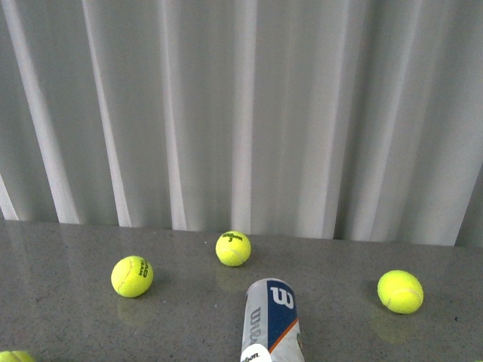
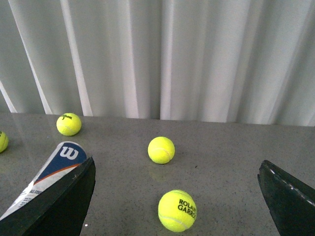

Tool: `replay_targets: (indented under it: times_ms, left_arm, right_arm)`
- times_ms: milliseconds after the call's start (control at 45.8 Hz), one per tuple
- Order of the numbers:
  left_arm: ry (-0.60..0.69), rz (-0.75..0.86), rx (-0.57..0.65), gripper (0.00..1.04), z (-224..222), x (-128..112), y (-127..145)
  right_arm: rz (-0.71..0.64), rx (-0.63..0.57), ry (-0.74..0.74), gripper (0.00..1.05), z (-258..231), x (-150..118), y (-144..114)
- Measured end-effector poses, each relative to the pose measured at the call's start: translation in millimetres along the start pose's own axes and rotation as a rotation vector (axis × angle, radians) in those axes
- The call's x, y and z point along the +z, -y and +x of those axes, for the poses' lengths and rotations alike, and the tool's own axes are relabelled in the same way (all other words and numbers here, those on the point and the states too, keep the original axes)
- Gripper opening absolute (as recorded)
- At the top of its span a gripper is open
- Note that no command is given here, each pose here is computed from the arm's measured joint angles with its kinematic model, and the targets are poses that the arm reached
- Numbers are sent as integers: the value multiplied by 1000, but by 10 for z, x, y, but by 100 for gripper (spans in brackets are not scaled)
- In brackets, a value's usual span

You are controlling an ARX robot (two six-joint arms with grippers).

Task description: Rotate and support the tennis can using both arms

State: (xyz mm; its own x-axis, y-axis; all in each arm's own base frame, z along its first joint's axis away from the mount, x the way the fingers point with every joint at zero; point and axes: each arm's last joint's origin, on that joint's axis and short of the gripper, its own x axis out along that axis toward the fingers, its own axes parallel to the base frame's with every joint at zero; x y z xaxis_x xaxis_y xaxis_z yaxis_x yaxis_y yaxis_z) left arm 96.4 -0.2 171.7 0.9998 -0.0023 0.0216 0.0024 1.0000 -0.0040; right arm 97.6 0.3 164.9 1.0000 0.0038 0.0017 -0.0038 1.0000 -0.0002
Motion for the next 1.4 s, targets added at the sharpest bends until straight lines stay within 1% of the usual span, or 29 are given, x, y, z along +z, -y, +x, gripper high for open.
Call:
replay_targets:
  times_ms: [633, 655, 720, 807, 895, 1026, 1178, 1244, 1397]
  left_arm:
    - [0, 0, 0, 98, 0, 0, 0]
    - [0, 0, 0, 98, 0, 0, 0]
    - [0, 0, 0, 98, 0, 0, 0]
    - [1, 0, 0, 98, -1, 1, 0]
    - [0, 0, 0, 98, 0, 0, 0]
    - [0, 0, 0, 98, 0, 0, 0]
    - [0, 0, 0, 98, 0, 0, 0]
    - [0, 0, 0, 98, 0, 0, 0]
    - [0, 0, 0, 98, 0, 0, 0]
  right_arm:
    - [10, 10, -14, 98, 3, -6, -1]
    - [46, 50, -98, 98, 6, 3, -13]
    - [98, 58, -251, 98, 86, 45, -40]
    - [120, 80, -348, 98, 274, 140, -105]
    - [112, 142, -456, 98, 675, 241, -255]
    - [135, 220, -684, 98, 1255, 154, -498]
    - [192, 282, -818, 98, 1799, 54, -804]
    - [217, 290, -866, 98, 1994, -8, -924]
    - [227, 312, -938, 98, 2248, -172, -1130]
